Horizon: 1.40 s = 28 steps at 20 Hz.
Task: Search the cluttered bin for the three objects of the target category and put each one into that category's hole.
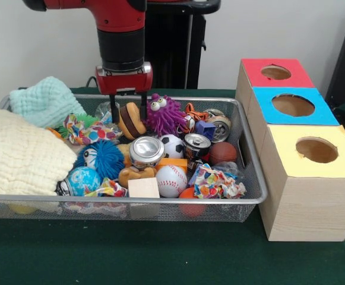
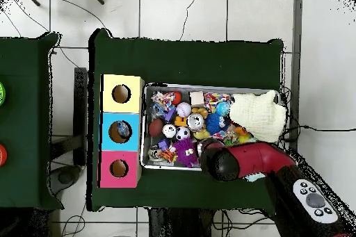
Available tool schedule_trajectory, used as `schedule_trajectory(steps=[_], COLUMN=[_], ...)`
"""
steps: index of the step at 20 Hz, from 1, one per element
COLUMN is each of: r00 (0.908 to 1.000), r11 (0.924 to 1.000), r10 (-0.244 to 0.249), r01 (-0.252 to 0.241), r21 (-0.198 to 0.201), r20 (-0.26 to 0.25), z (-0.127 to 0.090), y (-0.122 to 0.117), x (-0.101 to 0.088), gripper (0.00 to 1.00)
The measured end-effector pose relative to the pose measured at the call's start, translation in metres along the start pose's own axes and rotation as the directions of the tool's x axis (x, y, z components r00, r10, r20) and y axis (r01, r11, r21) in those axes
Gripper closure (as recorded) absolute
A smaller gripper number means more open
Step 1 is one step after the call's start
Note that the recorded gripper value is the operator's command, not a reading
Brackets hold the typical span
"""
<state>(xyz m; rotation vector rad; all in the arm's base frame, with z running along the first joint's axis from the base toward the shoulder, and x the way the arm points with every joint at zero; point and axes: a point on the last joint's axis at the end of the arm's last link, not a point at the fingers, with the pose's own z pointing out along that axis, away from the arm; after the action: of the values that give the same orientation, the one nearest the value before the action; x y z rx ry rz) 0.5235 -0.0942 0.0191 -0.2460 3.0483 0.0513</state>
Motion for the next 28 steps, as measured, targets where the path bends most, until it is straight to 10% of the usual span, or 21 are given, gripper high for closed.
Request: schedule_trajectory(steps=[28], r00=[0.9971], r11=[0.9974], r10=[0.059], r01=[-0.061], r21=[0.038], r20=[0.048], z=[0.0], y=[-0.033], x=[0.018], gripper=[0.0])
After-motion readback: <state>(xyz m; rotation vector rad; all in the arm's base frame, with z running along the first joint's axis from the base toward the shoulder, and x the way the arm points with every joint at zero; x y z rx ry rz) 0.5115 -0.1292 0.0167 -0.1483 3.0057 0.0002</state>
